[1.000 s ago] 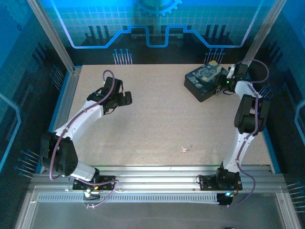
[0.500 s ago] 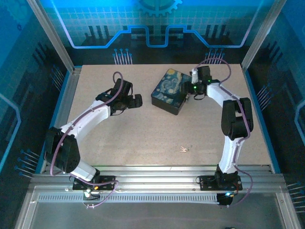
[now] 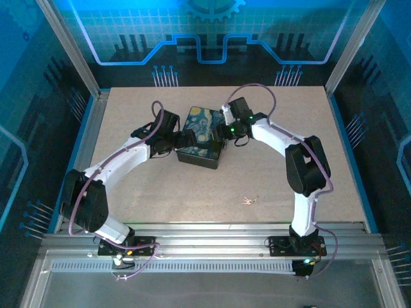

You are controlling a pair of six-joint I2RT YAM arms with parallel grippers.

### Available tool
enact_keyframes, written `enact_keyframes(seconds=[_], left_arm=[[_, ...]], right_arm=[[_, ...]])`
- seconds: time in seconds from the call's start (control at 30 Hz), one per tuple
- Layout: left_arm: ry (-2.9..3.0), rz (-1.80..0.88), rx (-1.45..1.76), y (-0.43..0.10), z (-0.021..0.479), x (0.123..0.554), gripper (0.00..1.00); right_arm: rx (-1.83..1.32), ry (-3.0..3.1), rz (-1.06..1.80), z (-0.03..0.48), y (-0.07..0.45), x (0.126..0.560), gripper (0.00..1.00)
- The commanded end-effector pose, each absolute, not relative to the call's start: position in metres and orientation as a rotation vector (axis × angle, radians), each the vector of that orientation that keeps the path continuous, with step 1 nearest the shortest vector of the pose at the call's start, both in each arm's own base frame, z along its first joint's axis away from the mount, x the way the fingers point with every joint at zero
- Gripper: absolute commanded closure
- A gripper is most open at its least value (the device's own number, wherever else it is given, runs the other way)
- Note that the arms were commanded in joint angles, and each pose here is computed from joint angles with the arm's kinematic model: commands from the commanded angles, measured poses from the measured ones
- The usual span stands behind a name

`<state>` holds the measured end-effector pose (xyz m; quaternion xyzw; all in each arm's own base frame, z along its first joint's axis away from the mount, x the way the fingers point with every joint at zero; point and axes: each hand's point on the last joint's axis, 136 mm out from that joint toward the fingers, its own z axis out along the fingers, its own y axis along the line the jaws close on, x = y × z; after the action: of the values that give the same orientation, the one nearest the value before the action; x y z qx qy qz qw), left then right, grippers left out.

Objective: Unlock a padlock with a key

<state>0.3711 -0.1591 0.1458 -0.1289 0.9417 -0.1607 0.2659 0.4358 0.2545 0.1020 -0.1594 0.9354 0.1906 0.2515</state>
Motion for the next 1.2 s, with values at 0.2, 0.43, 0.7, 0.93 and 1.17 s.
enact_keyframes(seconds=[0.2,0.43,0.7,0.93,1.17], left_arm=[[2.601,-0.434,-0.405,-0.154,0.135,0.348,0.01],[2.644,-0.487,-0.438,-0.164,0.122,0.344,0.01],[2.671,-0.593,-0.48,-0.182,0.113,0.346,0.01],[2.661,-0.547,-0.484,-0.178,0.11,0.354,0.01],[2.638,-0.559,-0.514,-0.172,0.111,0.365,0.01]], right_arm=[[-0.398,2.467,0.534,0.146,0.233,0.453,0.31],[-0.379,2.411,0.613,0.146,0.21,0.506,0.25],[-0.385,2.315,0.745,0.129,0.211,0.557,0.2],[-0.438,2.265,0.811,0.123,0.226,0.57,0.19],[-0.543,2.242,0.878,0.12,0.243,0.556,0.22]])
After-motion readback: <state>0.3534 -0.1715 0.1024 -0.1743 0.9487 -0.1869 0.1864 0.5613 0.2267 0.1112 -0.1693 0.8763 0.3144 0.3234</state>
